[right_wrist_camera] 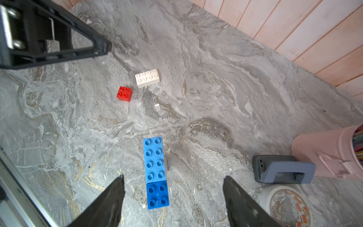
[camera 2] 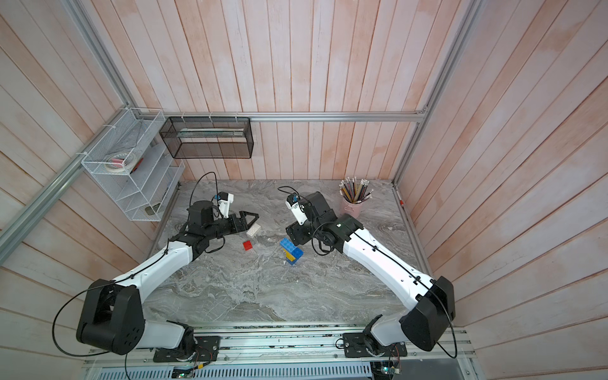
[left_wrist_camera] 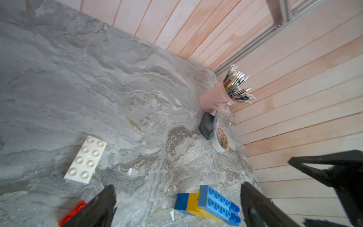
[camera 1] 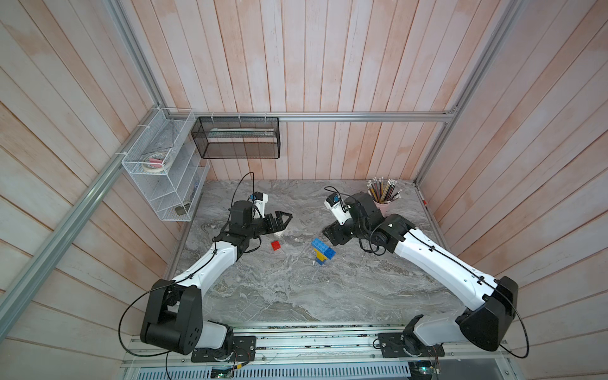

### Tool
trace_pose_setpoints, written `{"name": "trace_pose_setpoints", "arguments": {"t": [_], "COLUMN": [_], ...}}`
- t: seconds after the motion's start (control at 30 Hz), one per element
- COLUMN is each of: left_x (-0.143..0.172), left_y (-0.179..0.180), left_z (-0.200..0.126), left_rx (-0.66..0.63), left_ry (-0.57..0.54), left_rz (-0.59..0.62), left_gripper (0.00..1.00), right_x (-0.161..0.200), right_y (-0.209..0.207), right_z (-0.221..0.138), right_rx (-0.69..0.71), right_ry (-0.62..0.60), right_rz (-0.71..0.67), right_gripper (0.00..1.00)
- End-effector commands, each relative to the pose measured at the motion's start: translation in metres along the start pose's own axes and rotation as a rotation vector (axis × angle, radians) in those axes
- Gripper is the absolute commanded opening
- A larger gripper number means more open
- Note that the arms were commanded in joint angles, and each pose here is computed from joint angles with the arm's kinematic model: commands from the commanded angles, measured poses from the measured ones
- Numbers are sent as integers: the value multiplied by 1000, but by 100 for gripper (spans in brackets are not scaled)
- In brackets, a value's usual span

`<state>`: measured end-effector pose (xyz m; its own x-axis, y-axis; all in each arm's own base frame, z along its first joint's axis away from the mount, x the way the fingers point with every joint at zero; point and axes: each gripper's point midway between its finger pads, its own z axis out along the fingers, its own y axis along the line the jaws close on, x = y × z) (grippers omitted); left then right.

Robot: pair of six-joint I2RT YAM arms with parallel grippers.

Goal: Assemble a spoon with lego
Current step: Pick up the lego brick from the center of the board.

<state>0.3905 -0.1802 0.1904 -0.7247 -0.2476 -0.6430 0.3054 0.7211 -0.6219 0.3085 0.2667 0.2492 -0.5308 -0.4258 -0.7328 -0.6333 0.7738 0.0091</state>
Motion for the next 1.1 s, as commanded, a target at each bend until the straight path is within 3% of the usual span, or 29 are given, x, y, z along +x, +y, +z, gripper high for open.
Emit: {"name": "trace_pose_setpoints", "arguments": {"t": [0.0, 0.23, 0.5, 0.77, 1.07], "left_x": [14, 18, 48, 50, 60], "left_y": [34, 67, 84, 114, 131], "left_z": [8, 31, 72, 82, 95], "left_rx": [-159, -302, -401, -524, -557], "left_ry": [93, 201, 382, 436, 474], "left_rz": [25, 91, 182, 213, 230], "left_gripper": [100, 100, 96, 89, 85], "right_x": [-21, -8, 9, 20, 25], "right_y": [-17, -51, -65, -61, -60], "right_z": [-9, -16, -27, -24, -20], "right_rx": [50, 44, 14, -6, -11], "right_ry": [-94, -170, -214, -199, -187], "right_rz": [97, 235, 300, 300, 301], "right_gripper": [84, 88, 89, 89, 90]}}
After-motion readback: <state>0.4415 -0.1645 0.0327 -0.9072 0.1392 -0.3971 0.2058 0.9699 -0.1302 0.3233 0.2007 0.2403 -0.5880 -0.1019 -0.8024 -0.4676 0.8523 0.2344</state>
